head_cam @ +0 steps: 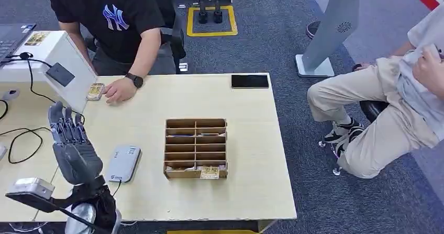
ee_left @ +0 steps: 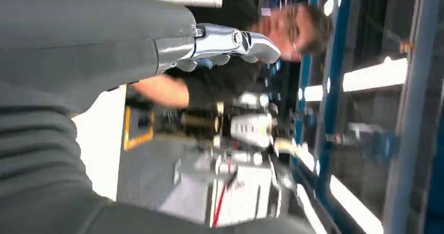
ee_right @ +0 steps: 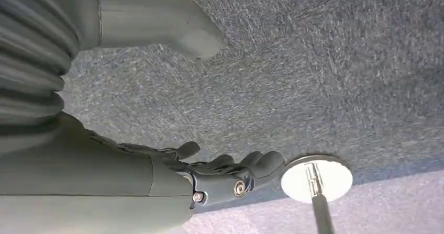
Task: Pass the card to the sensor for recognition and then transmit it.
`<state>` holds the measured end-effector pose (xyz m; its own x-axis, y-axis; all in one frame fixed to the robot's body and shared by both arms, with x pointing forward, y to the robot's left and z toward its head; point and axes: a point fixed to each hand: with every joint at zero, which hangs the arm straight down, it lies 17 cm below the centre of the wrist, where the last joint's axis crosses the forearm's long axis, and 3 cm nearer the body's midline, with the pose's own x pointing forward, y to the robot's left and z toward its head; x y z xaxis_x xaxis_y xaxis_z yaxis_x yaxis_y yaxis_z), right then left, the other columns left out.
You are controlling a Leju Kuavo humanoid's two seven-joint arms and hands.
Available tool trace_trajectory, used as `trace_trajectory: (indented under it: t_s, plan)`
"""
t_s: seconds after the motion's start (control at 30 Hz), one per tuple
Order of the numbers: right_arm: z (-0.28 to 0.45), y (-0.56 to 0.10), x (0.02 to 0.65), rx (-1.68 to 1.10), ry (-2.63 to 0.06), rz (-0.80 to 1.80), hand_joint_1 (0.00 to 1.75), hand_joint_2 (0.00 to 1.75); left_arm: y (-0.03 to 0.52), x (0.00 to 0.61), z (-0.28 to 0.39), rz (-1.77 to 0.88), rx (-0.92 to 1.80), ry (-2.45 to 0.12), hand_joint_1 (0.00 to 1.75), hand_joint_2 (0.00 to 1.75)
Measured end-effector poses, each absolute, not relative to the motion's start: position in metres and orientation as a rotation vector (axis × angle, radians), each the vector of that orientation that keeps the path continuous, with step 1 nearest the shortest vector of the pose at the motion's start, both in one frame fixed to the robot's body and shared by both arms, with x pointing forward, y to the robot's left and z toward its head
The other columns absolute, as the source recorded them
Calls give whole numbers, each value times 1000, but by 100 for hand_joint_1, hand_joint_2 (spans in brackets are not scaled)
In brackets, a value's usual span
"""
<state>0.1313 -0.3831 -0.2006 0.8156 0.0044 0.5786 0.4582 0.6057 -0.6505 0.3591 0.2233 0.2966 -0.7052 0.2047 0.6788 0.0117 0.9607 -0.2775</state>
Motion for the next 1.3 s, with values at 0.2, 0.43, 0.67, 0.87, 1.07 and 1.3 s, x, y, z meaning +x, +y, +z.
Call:
trace_trajectory:
  t_s: [0.2, 0.43, 0.67, 0.87, 1.07, 1.3]
  plan:
    - [-202, -383, 126, -893, -565, -286, 0, 175, 167, 326, 273, 32, -278, -2314, 0, 175]
    - [-203, -385, 124, -892, -564, -301, 0, 175, 86, 285, 230, -567, -250, -2284, 0, 0]
    - [-203, -387, 123, -893, -561, -303, 0, 175, 57, 274, 184, -804, -227, -2160, 0, 175]
    - [-204, -386, 123, -888, -555, -294, 0, 175, 57, 289, 152, -966, 10, -2087, 0, 175]
    - [-206, -385, 120, -882, -539, -291, 0, 175, 66, 315, 109, -1209, 428, -1956, 0, 175]
    - [-207, -385, 119, -880, -538, -285, 0, 175, 67, 320, 90, -1272, 488, -1901, 0, 175]
